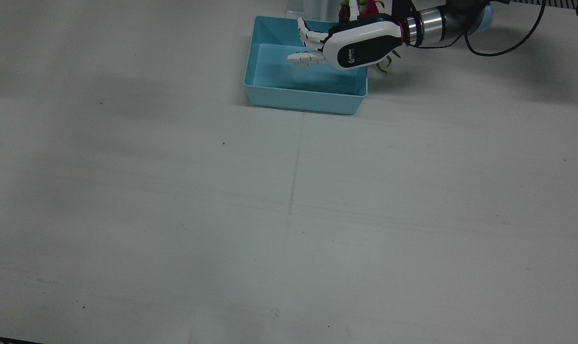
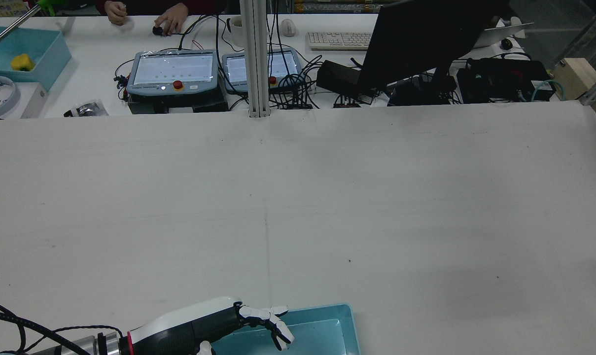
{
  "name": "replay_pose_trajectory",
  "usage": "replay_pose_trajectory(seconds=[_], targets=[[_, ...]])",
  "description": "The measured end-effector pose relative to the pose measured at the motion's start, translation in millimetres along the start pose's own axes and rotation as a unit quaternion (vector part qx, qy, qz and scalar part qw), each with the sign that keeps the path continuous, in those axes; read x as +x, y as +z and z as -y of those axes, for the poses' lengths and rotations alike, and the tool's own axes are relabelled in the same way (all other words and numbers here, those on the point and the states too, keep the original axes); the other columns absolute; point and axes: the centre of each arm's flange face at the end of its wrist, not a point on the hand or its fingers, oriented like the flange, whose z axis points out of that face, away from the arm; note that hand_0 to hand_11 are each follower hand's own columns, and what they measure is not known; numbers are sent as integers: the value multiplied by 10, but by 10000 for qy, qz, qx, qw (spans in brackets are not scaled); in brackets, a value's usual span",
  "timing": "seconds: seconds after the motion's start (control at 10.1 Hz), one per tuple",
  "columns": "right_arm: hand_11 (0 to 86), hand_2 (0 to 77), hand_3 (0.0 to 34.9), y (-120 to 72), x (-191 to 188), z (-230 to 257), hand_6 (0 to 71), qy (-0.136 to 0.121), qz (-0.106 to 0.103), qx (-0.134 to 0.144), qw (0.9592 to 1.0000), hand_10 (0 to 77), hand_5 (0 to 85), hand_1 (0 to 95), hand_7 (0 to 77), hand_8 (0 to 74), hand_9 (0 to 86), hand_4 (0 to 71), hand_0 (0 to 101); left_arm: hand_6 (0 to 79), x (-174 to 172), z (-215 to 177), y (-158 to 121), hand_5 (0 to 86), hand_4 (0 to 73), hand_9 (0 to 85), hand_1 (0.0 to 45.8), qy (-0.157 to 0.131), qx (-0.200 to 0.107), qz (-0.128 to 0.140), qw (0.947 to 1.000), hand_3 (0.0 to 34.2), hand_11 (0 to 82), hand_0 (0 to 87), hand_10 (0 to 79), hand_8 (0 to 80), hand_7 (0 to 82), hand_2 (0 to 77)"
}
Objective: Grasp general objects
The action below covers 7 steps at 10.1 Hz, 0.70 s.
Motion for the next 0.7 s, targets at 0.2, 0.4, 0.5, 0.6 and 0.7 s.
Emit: replay_pose_trajectory(seconds=[0.2, 0.4, 0.5, 0.6, 0.7], targets=[[11, 16, 0, 1, 0, 1, 0, 0, 0, 2, 10000, 0, 742, 60, 0, 0, 11, 0, 2, 295, 534, 340, -181, 224, 180, 55, 0, 302, 272, -33, 9992, 0, 44, 506, 142, 98, 322, 11], [11, 16, 0, 1, 0, 4, 0, -1, 1, 5, 10000, 0, 742, 60, 0, 0, 11, 0, 2, 344, 1143, 708, -483, 262, 207, 55, 0, 616, 568, -198, 9963, 0, 44, 487, 147, 125, 327, 11], [11, 16, 0, 2, 0, 3, 0, 0, 0, 4, 10000, 0, 742, 60, 0, 0, 11, 0, 0, 344, 1376, 916, -671, 262, 207, 55, 0, 743, 763, -330, 9938, 0, 44, 487, 147, 125, 327, 11], [11, 16, 0, 3, 0, 3, 0, 0, 0, 3, 10000, 0, 742, 60, 0, 0, 11, 0, 1, 360, 1540, 1192, -911, 256, 235, 55, 0, 856, 982, -495, 9902, 0, 60, 469, 142, 147, 349, 11], [11, 16, 0, 4, 1, 2, 0, 0, 0, 2, 10000, 0, 742, 60, 0, 0, 11, 0, 1, 360, 1672, 1488, -1188, 256, 235, 55, 0, 961, 1206, -690, 9856, 0, 60, 469, 142, 147, 349, 11]])
